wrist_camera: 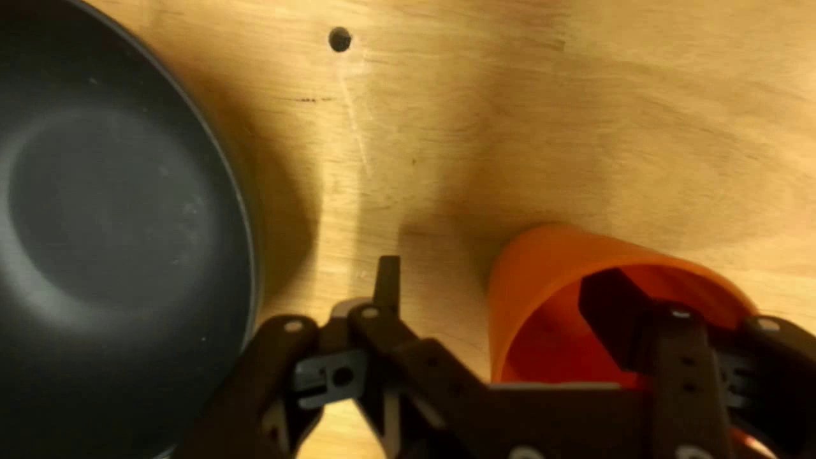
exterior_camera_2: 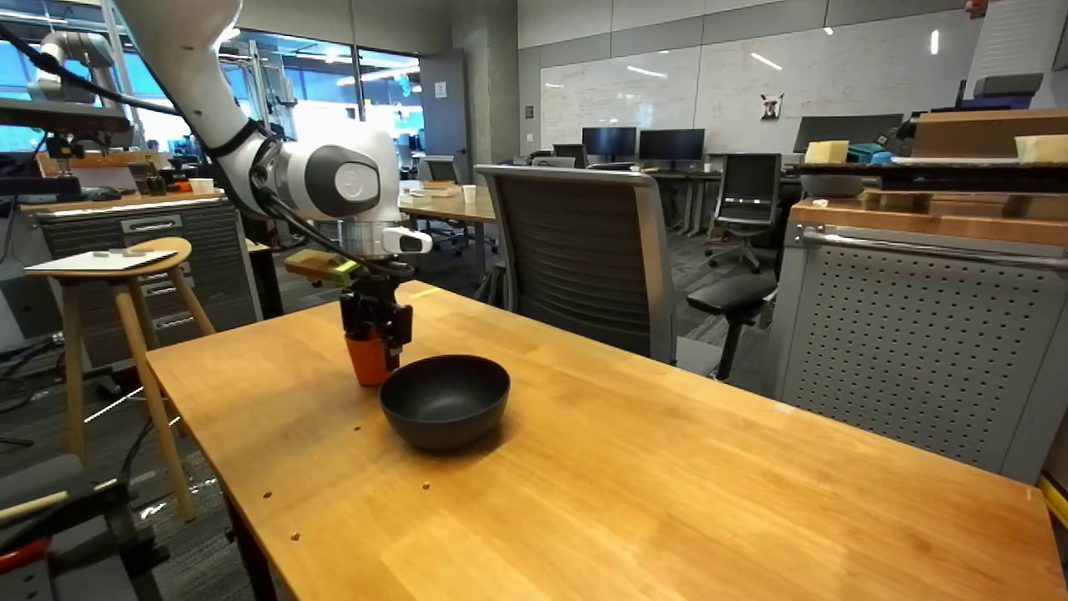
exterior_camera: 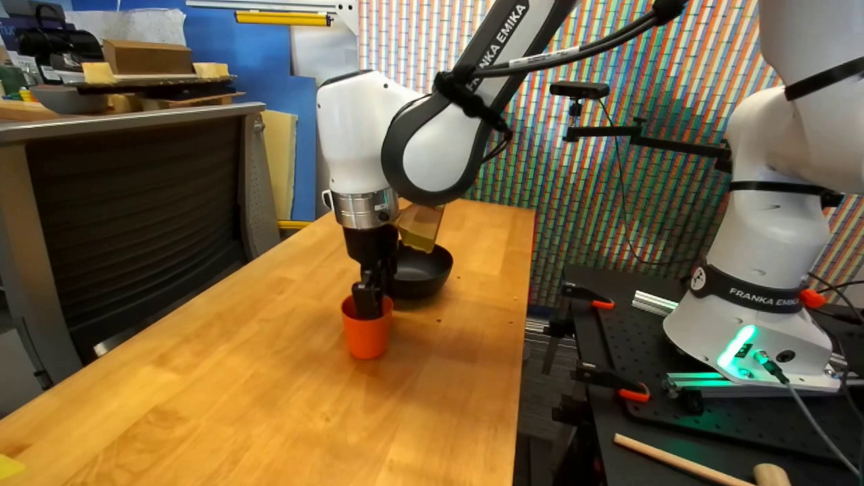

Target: Put the cup into the bowl.

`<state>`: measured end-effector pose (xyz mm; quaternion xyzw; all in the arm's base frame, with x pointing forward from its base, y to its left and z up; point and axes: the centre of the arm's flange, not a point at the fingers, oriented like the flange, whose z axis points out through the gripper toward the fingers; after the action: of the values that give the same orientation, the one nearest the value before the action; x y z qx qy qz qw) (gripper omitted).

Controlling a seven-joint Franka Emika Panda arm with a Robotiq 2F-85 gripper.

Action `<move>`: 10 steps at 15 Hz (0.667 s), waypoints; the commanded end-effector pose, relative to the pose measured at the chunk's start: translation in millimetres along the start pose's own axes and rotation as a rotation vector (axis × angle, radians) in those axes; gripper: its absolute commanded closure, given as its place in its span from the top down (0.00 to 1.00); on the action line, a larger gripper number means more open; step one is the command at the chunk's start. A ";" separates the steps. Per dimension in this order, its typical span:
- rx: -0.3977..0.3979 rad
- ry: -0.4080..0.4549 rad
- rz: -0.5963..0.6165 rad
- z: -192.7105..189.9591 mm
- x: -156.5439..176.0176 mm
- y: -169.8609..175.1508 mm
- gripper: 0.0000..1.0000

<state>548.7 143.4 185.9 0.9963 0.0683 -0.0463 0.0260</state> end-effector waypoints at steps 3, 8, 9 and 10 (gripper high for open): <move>0.018 0.015 0.007 -15.3 13.6 -3.9 0.27; -0.025 0.156 0.124 -86.3 -1.8 48.7 0.00; -0.027 0.174 0.170 -101.6 -4.8 65.7 0.00; -0.030 0.194 0.214 -113.8 -9.4 83.5 0.01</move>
<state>576.2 107.5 254.0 0.9993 0.0168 0.0171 0.0282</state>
